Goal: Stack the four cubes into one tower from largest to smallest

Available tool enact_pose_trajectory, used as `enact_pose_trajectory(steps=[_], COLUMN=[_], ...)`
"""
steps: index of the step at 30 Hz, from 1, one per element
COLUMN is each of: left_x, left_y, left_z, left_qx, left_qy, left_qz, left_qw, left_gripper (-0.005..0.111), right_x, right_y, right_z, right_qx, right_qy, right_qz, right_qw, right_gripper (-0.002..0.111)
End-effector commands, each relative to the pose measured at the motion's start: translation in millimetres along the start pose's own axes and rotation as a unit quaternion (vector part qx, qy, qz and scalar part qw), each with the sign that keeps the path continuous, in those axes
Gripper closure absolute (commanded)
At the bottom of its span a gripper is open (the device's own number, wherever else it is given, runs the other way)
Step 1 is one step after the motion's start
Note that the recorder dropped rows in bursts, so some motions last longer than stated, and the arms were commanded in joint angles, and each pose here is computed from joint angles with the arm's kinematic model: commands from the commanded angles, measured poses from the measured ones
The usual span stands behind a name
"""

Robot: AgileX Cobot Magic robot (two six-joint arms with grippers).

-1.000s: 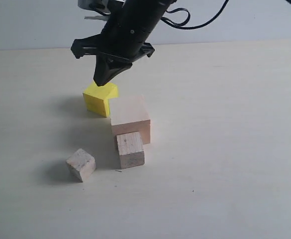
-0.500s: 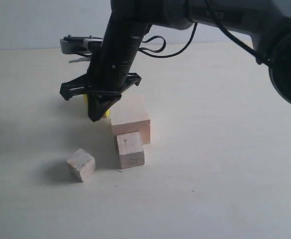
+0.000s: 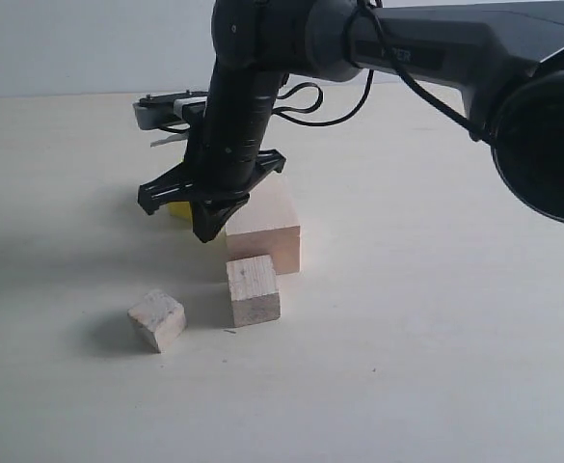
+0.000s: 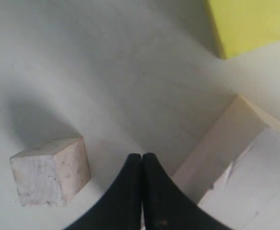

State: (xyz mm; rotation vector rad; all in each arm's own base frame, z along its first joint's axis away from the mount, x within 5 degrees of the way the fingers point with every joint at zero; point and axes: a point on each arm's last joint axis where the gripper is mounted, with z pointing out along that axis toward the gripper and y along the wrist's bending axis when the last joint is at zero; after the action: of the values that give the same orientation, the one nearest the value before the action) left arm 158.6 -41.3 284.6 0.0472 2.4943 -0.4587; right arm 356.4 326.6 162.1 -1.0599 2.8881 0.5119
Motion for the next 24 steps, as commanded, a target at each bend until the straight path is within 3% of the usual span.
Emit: enact_pose_trajectory(steps=[1,13,24], left_x=[0,0,1], left_y=[-1.1,-1.1,-1.1], left_z=[1,1,1], left_qx=[0.004,0.004,0.004], left_qy=[0.001,0.001,0.004], left_qz=[0.001,0.002,0.012], left_qw=[1.000,1.000,1.000], left_gripper=[0.107,0.107,0.107], right_x=[-4,4,23], right_y=[-3,10,9], right_z=[-4,-55,-60], right_qx=[0.021,0.032,0.046], right_qy=[-0.022,-0.029,-0.008], right_qz=[-0.009,-0.028,-0.001], right_qw=[1.000,0.999,0.999], right_gripper=[0.108,0.108,0.108])
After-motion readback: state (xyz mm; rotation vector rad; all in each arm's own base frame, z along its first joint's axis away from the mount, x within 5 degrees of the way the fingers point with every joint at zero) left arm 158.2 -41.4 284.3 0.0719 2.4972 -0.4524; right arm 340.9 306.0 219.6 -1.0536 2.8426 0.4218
